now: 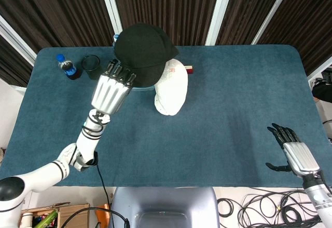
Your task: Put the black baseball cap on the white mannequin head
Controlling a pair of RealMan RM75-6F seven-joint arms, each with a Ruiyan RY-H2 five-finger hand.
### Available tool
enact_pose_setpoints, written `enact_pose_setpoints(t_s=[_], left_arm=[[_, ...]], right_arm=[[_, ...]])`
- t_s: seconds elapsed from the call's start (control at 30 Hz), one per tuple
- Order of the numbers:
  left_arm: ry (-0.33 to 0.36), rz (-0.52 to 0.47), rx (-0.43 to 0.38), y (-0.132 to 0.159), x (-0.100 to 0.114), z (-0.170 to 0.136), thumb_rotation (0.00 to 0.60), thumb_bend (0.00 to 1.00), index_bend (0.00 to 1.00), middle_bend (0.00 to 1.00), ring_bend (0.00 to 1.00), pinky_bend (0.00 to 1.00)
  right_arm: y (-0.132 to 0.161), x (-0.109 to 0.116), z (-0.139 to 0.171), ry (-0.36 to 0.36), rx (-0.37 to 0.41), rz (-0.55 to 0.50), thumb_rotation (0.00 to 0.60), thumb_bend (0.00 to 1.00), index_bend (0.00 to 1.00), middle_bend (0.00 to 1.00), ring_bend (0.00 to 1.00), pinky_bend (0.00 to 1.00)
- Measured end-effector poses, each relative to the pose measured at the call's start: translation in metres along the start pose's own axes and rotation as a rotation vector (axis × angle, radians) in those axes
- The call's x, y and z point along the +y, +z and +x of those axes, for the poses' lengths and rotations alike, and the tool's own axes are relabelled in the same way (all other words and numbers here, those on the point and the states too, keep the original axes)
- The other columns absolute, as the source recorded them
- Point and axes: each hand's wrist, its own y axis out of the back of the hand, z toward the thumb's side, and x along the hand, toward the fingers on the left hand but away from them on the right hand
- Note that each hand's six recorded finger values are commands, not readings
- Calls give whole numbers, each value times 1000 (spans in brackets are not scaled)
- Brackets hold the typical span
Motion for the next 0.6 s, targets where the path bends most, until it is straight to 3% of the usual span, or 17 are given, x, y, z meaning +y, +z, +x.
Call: enact_pose_setpoints(t_s=[0.23,0.6], left_arm=[[-19,-29,-14,30,-18,12,600,572,725,721,559,419],[-59,-42,-130,73,-32,-13,600,572,724,718,554,411]], right_arm=[[-2,1,-1,7,-3,-6,600,72,0,0,0,0],[-6,7,2,-5,-6,-28,600,73,0,0,0,0]])
